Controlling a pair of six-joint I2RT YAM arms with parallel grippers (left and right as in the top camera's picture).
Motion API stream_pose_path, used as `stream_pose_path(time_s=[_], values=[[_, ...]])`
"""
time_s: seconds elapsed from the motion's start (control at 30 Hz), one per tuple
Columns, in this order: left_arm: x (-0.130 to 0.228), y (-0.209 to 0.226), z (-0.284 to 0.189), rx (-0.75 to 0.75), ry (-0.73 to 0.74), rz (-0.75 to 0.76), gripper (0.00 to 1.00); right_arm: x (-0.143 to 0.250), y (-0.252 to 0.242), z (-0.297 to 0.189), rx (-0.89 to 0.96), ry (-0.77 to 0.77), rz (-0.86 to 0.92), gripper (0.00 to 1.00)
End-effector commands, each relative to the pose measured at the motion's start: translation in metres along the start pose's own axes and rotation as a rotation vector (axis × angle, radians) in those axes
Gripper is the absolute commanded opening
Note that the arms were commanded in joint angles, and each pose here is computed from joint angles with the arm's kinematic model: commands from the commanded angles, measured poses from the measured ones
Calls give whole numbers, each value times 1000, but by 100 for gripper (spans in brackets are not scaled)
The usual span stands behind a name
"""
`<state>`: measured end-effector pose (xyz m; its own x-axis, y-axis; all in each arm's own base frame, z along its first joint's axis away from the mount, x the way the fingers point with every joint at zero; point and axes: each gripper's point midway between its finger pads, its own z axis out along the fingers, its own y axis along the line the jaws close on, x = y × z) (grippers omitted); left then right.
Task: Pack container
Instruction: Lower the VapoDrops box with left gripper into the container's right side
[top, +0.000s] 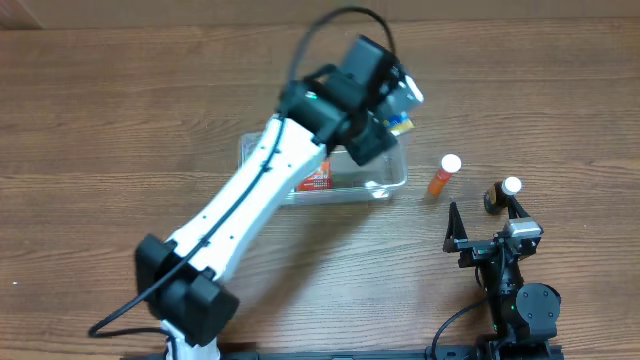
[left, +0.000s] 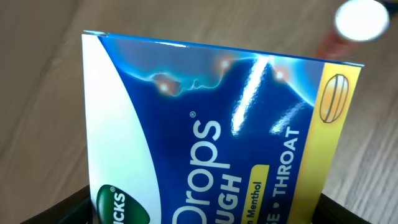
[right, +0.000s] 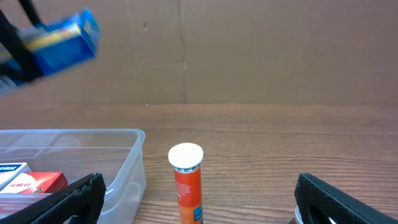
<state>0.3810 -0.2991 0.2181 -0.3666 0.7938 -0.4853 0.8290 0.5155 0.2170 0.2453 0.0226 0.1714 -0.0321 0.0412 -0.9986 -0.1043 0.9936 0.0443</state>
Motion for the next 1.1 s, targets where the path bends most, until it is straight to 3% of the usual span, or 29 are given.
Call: stream_pose_path(time_s=[0.0,0.2,0.3,0.5,0.97,1.03,1.07], values=[[10,-20,42,52,91,163,71,1,0,0,-1,-5,-4,100],[39,-6,79,59,200,299,73,1,0,0,-1,-5,-4,100],[44,2,80,83,191,307,71,1,0,0,-1,-5,-4,100],[55,-21,71,334,113,308,69,1,0,0,-1,-5,-4,100],[70,-36,99,423,149,304,71,1,0,0,-1,-5,-4,100],[70,-36,99,422,149,299,95,1,0,0,-1,-5,-4,100],[70,-36,99,421,150,293,97,1,0,0,-1,-5,-4,100]])
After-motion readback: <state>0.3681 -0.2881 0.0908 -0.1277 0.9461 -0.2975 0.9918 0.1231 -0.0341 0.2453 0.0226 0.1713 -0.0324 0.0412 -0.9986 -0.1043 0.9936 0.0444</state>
